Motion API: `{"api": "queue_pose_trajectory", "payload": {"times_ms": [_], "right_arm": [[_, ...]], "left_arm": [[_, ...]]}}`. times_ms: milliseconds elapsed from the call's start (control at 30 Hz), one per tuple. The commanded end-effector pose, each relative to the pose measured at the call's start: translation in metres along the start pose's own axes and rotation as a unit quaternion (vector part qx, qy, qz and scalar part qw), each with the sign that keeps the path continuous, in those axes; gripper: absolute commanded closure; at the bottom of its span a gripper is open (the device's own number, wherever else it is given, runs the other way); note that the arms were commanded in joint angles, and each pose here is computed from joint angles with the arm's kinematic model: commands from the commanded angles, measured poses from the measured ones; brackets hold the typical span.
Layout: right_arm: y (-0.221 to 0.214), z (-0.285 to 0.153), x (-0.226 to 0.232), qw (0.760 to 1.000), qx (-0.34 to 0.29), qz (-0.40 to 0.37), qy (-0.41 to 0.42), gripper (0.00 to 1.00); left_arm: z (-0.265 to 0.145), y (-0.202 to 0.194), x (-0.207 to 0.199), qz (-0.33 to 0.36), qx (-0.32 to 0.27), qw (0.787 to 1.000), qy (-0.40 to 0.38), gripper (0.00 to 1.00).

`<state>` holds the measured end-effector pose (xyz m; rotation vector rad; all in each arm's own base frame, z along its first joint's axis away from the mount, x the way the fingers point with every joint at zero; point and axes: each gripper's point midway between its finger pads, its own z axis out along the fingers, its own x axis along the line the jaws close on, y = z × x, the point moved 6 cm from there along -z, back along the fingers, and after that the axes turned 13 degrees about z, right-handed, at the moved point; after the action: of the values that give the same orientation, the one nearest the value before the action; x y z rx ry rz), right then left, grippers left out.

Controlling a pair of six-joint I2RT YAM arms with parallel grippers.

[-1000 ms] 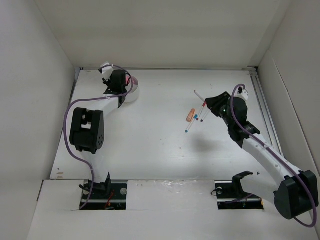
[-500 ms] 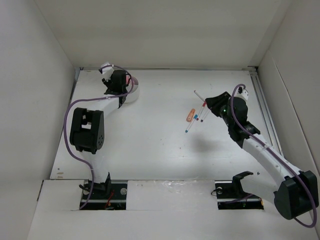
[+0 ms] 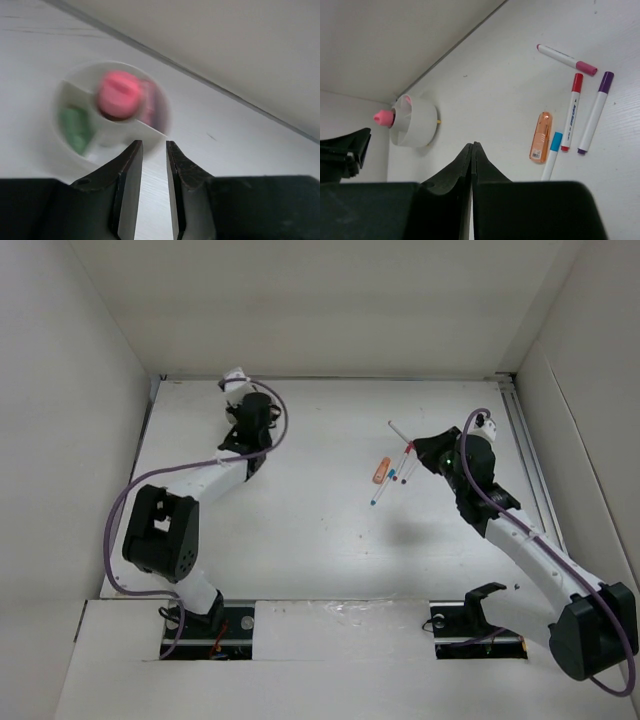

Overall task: Sort the stationery into containers
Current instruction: Place the pen in the storage box, then pick up the pen from the center of the board.

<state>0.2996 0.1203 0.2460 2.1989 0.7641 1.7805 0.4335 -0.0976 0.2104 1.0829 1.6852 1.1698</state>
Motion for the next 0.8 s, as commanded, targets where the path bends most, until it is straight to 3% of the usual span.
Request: {"api": "queue_pose_trajectory", "payload": {"times_ms": [0, 167, 200, 233, 333, 367, 433, 767], "right_arm": [[0.017, -0.005, 0.025, 0.999, -0.038, 0.007, 0.037, 0.96], [0.026, -0.007, 0.020, 0.997, -0.072, 0.012, 0.015, 0.98], [0.028, -0.009, 0.022, 0.997, -0.079, 0.019, 0.017, 0.92], [0.027, -0.009, 0.018, 0.996, -0.081, 0.018, 0.011, 0.88], [0.029, -0.011, 0.020, 0.996, -0.083, 0.019, 0.015, 0.72], [0.030, -0.011, 0.020, 0.996, -0.089, 0.024, 0.012, 0.68], [0.030, -0.011, 0.020, 0.996, -0.090, 0.024, 0.012, 0.62], [0.032, -0.012, 0.016, 0.994, -0.100, 0.037, 0.003, 0.60]], "left_arm": [[-0.061, 0.011, -0.072, 0.019, -0.054, 0.990, -0.131, 0.78], [-0.105, -0.047, -0.165, 0.095, 0.002, 0.949, -0.300, 0.69], [-0.105, -0.076, -0.175, 0.131, 0.035, 0.944, -0.302, 0.69], [-0.122, -0.077, -0.200, 0.140, 0.034, 0.930, -0.338, 0.66], [-0.140, -0.115, -0.228, 0.187, 0.067, 0.909, -0.367, 0.62], [-0.144, -0.112, -0.239, 0.185, 0.064, 0.906, -0.374, 0.59], [-0.142, -0.125, -0.243, 0.196, 0.071, 0.906, -0.367, 0.57], [-0.138, -0.169, -0.255, 0.234, 0.118, 0.882, -0.392, 0.54]]}}
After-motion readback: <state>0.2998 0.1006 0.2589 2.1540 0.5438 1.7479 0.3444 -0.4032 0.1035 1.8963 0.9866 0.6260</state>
